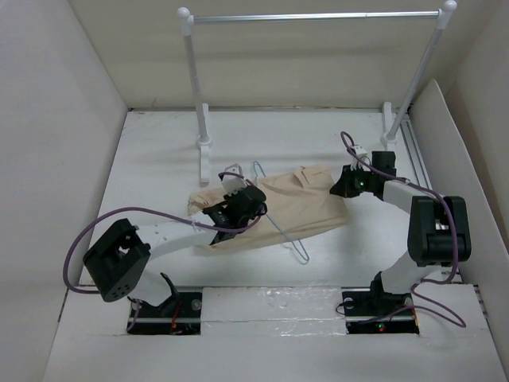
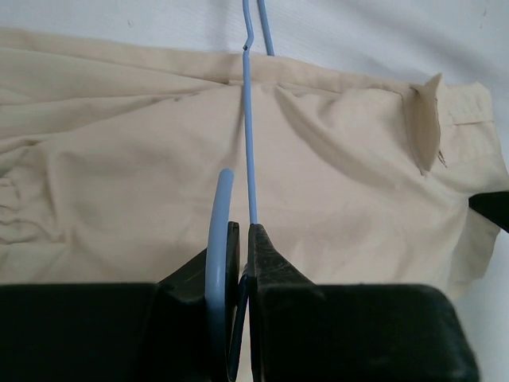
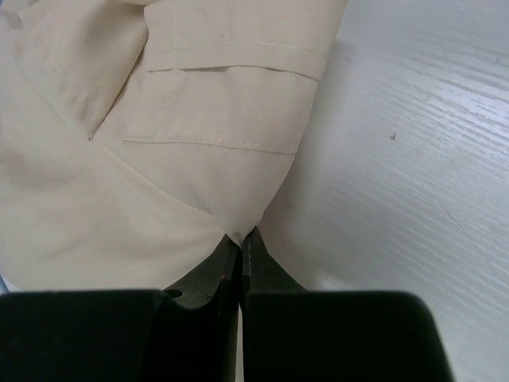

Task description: Place the trousers on the hanger

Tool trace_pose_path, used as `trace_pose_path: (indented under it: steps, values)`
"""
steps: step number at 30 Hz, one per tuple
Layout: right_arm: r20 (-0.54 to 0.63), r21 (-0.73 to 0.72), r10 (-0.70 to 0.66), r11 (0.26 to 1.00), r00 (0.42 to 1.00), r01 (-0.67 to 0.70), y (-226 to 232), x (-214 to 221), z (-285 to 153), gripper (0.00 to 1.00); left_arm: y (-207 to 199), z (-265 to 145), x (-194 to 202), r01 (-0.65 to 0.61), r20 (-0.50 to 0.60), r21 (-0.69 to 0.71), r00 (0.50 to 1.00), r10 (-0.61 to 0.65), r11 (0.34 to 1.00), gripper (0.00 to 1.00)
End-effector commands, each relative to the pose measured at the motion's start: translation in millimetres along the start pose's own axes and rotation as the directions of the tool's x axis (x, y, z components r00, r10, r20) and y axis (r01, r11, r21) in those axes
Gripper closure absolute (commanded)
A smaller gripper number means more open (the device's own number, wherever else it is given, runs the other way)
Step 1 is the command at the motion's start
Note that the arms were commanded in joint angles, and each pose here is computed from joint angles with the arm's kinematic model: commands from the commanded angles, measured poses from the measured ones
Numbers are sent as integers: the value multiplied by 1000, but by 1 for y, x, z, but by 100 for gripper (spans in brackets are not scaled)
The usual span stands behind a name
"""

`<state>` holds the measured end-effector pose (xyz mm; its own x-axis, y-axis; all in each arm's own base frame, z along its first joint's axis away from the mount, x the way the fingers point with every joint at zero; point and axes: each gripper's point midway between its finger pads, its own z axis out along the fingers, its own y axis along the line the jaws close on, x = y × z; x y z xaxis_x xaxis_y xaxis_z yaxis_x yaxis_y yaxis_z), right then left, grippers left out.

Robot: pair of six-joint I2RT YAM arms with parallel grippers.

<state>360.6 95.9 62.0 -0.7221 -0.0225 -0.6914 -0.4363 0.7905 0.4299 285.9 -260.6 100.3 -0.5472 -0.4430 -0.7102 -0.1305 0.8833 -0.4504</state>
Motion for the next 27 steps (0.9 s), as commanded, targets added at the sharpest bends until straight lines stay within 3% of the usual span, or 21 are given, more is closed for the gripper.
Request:
trace_pose_path:
  steps: [1,9,10,17,21,22,27]
  values:
    - [7,57,-25,998,1000,25,-16,-8,-3,100,76,-7,14,-240,-76,-220,971,228,946,100]
    - [-35,72,-15,997,999,17,-20,-2,6,100,43,-11,-4,-268,-29,-154,963,267,951,100]
    - [-38,67,-19,998,999,22,-17,-2,8,99,14,-12,-21,-245,15,-119,968,249,962,100]
    - [-46,59,-18,998,999,21,-7,2,13,99,-30,-13,-43,-319,78,-59,943,323,946,100]
    - [-52,49,-11,999,999,13,-1,9,17,99,-57,-12,-40,-462,82,51,886,457,885,100]
    - [-45,49,-11,999,999,13,0,9,17,99,-61,-10,-34,-536,71,89,844,531,840,100]
    - [-43,62,-4,998,999,6,5,17,12,99,-74,-5,-20,-651,55,199,754,654,733,100]
